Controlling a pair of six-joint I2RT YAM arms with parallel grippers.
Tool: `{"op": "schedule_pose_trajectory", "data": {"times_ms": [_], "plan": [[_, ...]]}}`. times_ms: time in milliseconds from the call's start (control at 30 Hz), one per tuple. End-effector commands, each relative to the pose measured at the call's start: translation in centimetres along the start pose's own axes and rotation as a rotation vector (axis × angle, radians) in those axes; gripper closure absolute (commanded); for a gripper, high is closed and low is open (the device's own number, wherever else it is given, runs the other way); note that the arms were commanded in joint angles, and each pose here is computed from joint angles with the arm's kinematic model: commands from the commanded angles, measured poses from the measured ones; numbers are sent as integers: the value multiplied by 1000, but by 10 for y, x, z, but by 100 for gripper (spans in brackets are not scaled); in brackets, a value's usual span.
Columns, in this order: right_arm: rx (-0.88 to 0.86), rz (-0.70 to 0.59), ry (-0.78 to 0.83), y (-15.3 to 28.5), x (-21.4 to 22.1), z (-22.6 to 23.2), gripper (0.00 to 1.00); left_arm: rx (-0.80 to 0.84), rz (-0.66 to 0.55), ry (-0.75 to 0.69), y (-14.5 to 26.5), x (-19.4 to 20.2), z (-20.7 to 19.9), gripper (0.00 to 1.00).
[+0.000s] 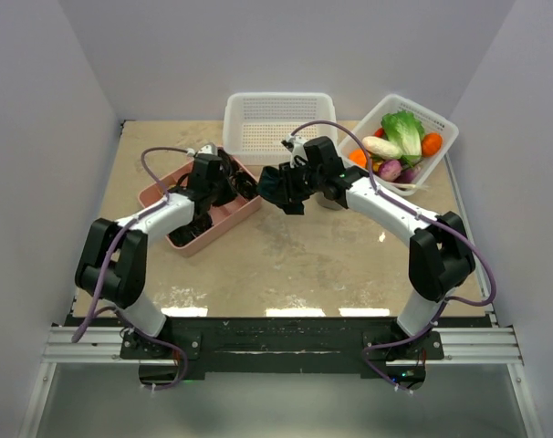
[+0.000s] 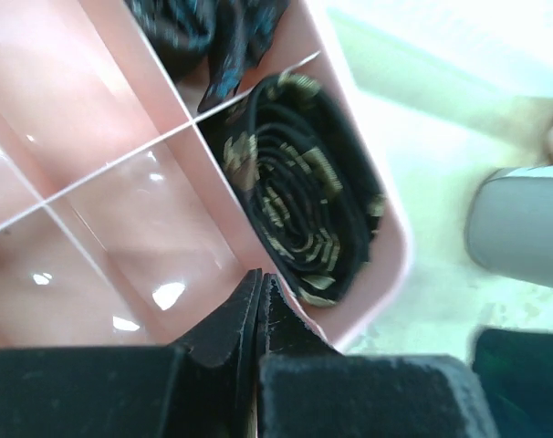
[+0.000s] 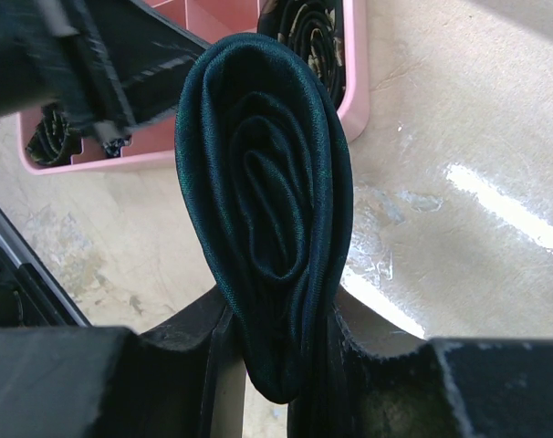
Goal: Roll the ties
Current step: Move the storage box to the center of the board, then place the tie in the storage box.
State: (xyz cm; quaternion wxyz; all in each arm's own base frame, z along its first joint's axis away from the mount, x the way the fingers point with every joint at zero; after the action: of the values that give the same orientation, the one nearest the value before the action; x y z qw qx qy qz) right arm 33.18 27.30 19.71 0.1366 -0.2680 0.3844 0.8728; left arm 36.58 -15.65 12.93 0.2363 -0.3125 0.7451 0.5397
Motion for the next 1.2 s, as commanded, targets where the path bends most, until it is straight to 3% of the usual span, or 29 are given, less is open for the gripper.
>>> {"op": "schedule_pose_trajectory", "data": {"times_ms": [0,100,167,200,233,333,567,1167], "plan": [[-32,-94,41,15,-20,16,100,-10,-199,-51,44,-54,-10,94],[-46,-101,42,13,-25,20,100,-14,-268,-82,70,-72,-12,84],[-57,-108,44,11,-30,24,100,0,-330,-94,92,-84,-15,70],[-61,-108,48,10,-31,26,100,3,-351,-108,99,-86,-14,58],[-70,-120,50,10,-36,29,100,6,-374,-109,106,-89,-15,36],[-90,-125,59,6,-41,39,100,19,-467,-111,133,-95,-13,2],[-106,-128,81,-7,-50,55,100,27,-579,-127,174,-101,-6,0],[-91,-122,131,-65,-73,86,100,-46,-513,-120,176,-89,7,0]]}}
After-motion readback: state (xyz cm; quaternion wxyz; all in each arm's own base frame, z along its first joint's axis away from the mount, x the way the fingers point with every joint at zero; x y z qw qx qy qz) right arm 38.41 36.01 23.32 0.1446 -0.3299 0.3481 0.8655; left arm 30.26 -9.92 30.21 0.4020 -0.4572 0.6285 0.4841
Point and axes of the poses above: each gripper's point midway between its finger pads, its own y axis back along the fingers, its own z axis along the line the jaws close on, x = y × z, the point moved 6 cm from there along y, back along the fingers, and after that the axes turned 14 degrees about -y, right-handed, at the moved point
